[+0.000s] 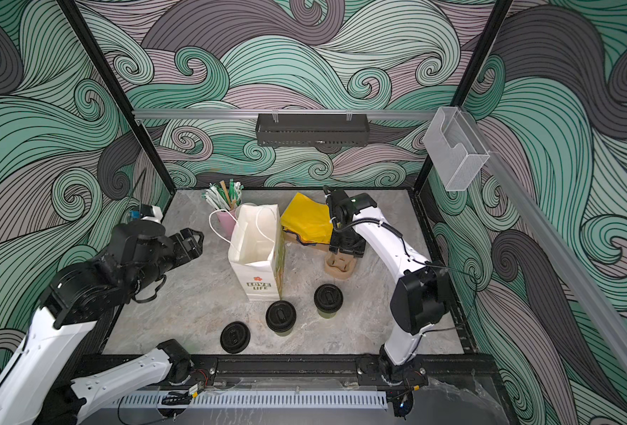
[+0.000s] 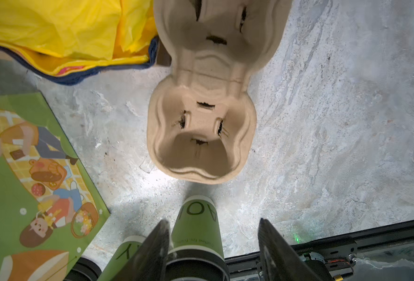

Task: Pack a coffee takeout order
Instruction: Pick up the cup tray from the cup tray.

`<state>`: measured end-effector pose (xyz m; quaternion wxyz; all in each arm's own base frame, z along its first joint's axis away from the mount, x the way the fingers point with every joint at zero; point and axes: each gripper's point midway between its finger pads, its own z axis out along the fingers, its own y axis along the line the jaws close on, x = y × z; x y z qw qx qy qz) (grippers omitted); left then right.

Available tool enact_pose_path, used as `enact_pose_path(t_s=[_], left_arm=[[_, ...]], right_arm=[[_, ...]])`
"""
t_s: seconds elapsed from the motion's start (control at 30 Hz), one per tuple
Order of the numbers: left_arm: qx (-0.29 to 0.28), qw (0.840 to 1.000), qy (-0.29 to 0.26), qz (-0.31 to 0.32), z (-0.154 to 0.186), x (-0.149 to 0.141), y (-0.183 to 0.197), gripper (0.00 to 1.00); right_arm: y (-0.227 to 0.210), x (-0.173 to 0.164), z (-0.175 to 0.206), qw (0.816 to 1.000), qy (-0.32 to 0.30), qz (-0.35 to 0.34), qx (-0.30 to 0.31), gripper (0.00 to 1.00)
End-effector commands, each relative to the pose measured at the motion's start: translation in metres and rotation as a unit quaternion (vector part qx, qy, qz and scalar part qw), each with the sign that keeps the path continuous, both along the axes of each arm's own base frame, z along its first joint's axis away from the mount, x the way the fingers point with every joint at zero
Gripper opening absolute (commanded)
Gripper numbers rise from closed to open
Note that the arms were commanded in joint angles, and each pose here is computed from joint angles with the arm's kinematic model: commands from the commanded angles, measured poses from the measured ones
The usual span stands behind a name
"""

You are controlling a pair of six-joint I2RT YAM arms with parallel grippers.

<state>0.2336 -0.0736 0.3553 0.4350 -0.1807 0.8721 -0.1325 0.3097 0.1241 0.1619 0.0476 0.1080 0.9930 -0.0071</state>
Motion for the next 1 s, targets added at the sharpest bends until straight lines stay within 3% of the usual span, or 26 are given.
enact_pose_path(t_s=[0.0, 0.33, 0.63, 0.97], left_arm=[[-0.041, 0.998, 0.008, -0.048, 0.008, 0.015, -0.021, 0.81], [-0.107, 0.986, 0.075, -0.101, -0.008, 0.047, -0.031, 0.85], [-0.129, 0.986, 0.067, -0.086, -0.005, 0.058, -0.024, 0.85], [-0.139, 0.988, 0.048, -0.044, -0.003, 0.057, -0.006, 0.83]], right_arm=[[-0.003, 0.006, 0.001, 1.0, 0.011, 0.008, 0.002, 0.6], [-0.002, 0.027, -0.013, 1.0, 0.019, 0.009, -0.001, 0.63], [-0.005, 0.036, -0.032, 1.0, 0.027, -0.001, -0.005, 0.64], [-0.014, 0.057, -0.059, 1.0, 0.015, -0.025, -0.01, 0.59]])
